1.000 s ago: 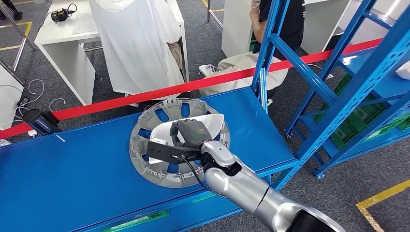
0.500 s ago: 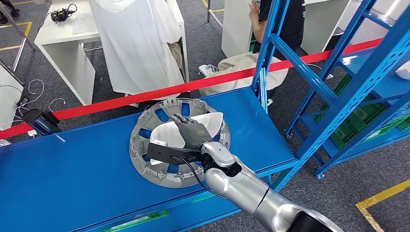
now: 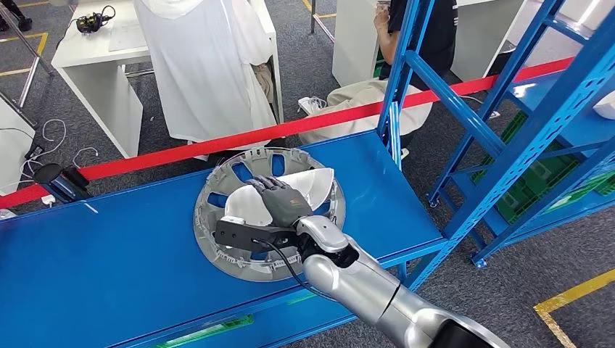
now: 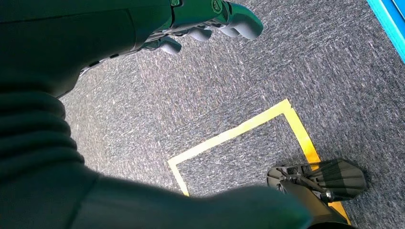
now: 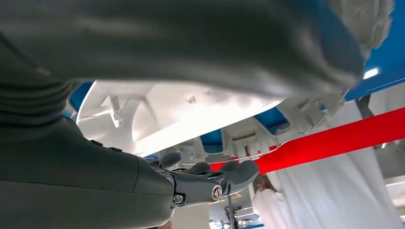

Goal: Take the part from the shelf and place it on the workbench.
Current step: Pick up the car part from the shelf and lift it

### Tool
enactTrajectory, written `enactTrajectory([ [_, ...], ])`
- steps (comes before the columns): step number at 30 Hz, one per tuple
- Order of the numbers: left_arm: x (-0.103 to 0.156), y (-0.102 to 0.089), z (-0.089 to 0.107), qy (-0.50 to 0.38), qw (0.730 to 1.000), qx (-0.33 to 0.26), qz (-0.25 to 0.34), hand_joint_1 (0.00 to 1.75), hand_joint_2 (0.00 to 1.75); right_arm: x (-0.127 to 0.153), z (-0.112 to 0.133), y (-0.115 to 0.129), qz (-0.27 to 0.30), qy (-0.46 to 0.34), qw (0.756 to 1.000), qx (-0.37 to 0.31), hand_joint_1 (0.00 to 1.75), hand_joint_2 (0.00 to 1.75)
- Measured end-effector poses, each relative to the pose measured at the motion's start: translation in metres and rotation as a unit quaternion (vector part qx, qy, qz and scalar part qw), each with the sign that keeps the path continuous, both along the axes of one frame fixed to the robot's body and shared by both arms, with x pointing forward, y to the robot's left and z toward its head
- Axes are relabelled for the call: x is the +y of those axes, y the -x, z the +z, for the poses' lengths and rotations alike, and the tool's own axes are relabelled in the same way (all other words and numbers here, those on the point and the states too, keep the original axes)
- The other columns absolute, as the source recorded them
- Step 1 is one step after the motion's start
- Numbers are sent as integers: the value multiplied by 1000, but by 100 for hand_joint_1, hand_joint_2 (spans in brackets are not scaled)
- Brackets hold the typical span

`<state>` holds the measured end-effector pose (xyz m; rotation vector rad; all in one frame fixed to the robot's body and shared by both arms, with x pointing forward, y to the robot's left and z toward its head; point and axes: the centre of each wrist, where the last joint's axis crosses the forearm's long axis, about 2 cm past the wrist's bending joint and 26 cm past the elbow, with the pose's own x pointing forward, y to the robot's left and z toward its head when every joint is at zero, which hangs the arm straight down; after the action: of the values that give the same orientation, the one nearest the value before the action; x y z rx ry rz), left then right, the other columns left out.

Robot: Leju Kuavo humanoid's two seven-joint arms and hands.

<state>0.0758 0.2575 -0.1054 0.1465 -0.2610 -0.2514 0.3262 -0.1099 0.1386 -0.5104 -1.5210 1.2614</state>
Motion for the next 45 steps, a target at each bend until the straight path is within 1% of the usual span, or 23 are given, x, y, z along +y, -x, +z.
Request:
enactTrajectory([
  [8,0,0,0,-1,1000,2,-1,0,0,20,13,15,64,-36,997,23,0,0],
  [12,0,0,0,-1,1000,2,-1,0,0,27,12,23,93,-41,994,41,0,0],
  [16,0,1,0,-4,1000,2,2,0,0,31,9,28,102,-33,993,47,0,0],
  [19,1,1,0,-4,1000,1,4,0,0,31,4,31,93,-20,994,45,0,0],
  [23,1,2,0,-4,1000,1,6,0,0,25,-6,34,65,1,997,37,0,0],
  [31,2,4,-1,-4,1000,-1,10,0,0,-1,-30,39,14,60,998,19,0,0],
  [39,2,5,-1,-4,1000,0,10,0,0,-27,-43,36,-22,101,995,10,0,0],
  [43,2,5,-1,-5,1000,1,8,0,0,-34,-48,37,-29,100,994,21,0,175],
  [45,2,5,-1,-6,1000,1,6,0,0,-38,-51,38,-34,96,994,26,0,175],
])
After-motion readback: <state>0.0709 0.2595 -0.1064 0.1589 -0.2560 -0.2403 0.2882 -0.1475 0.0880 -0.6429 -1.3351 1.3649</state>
